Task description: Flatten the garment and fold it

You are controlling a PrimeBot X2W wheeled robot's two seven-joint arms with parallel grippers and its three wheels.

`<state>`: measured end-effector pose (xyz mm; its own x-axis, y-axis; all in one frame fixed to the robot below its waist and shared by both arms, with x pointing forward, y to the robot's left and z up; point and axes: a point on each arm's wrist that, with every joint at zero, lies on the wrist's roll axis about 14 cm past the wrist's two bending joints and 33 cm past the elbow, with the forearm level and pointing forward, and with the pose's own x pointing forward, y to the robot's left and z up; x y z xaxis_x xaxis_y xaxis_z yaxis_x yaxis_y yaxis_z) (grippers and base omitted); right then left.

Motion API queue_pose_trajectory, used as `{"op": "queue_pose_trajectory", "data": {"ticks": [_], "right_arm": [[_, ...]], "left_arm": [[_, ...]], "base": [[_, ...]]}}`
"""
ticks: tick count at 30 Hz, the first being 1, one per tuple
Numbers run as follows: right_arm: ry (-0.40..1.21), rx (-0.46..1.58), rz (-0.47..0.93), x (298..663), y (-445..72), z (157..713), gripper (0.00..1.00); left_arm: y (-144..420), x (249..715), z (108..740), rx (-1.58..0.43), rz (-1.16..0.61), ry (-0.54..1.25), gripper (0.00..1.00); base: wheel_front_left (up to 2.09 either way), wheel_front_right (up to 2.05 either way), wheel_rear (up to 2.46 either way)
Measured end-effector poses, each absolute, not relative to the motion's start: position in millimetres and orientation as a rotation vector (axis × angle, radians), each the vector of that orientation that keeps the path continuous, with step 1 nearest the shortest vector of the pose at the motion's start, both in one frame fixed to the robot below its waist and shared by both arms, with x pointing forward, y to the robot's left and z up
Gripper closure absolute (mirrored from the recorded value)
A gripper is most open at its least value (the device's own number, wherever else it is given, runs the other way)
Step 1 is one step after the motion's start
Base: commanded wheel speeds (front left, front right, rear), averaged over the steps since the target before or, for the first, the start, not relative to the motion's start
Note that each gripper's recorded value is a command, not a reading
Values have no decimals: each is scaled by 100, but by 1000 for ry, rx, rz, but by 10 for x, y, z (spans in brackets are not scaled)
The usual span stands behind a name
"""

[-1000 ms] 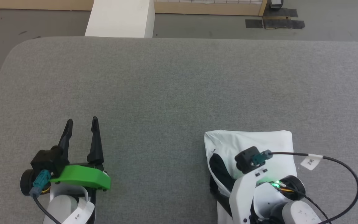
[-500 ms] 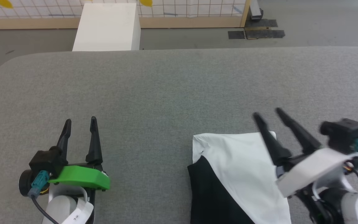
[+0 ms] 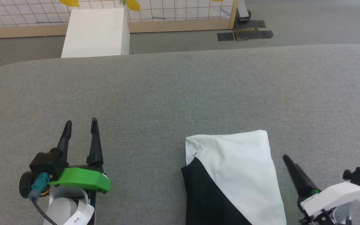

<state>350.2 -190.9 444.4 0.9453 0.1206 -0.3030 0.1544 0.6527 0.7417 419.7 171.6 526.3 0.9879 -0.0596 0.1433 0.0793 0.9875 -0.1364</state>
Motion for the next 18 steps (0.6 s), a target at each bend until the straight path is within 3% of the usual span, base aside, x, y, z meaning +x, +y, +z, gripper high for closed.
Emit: {"op": "queue_pose_trajectory", "data": {"ticks": [8,16,18], "right_arm": [[628,987,31,3349,-1607,3958,0],[794,961,143,3306,-1371,3884,0],[832,950,184,3299,-1280,3889,53]], "left_arm": [[1782,4171,5249,-139,-52,-136,0],[1820,4166,5219,-137,-41,-129,0],[1825,4166,5210,-137,-40,-126,0]], "base": [[0,0,0],[0,0,0],[0,0,0]]}}
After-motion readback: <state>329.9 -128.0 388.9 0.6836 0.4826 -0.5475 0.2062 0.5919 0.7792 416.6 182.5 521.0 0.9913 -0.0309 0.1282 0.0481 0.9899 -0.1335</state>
